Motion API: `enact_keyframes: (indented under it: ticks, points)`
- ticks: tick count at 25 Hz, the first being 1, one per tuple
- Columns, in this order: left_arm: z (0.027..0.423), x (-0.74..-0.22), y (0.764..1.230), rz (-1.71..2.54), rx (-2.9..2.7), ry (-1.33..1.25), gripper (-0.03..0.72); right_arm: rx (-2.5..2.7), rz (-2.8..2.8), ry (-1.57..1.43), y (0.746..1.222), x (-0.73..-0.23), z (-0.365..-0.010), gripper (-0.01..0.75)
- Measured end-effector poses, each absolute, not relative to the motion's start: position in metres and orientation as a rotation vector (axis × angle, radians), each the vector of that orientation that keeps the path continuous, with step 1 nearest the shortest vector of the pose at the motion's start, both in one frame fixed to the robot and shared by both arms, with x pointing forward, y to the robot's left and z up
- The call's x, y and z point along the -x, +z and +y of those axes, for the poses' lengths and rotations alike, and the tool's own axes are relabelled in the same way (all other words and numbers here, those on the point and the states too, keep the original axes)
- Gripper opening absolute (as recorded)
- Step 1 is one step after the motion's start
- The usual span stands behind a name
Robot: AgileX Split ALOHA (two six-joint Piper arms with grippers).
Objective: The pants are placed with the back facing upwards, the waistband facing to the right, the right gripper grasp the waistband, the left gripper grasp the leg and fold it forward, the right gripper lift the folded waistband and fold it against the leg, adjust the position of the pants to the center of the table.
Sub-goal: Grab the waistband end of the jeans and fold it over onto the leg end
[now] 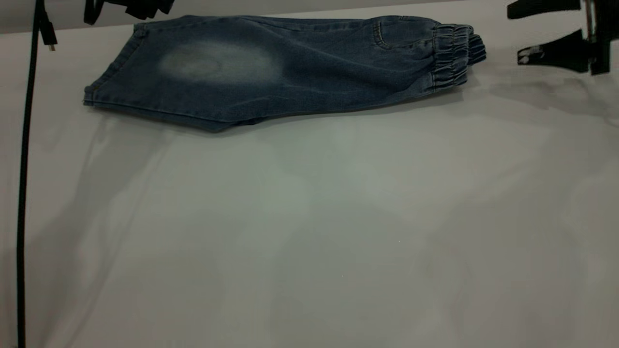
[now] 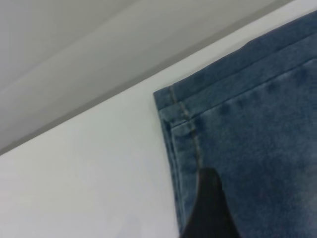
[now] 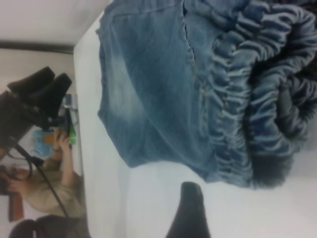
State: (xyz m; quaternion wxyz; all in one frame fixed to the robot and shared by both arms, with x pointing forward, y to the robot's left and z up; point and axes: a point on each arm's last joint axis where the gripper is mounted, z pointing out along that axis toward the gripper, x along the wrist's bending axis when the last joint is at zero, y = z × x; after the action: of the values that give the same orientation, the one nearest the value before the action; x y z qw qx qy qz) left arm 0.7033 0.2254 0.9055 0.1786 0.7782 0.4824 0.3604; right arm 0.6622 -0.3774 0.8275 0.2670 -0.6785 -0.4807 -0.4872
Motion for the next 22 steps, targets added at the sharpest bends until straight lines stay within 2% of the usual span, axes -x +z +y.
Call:
enact_keyframes:
  ticks: [5, 10, 22]
  points:
    - [0.226, -0.703, 0.905, 1.364, -2.202, 1.020, 0.479, 1.838, -1.246, -1.309, 0.807, -0.660, -0.376, 0.532]
    - [0.225, -0.703, 0.905, 1.363, -2.201, 1.020, 0.479, 1.823, -1.252, -1.304, 0.806, -0.661, -0.371, 0.534]
    - [0.225, -0.703, 0.905, 1.364, -2.200, 1.018, 0.479, 1.851, -1.413, -1.218, 0.796, -0.672, -0.322, 0.535]
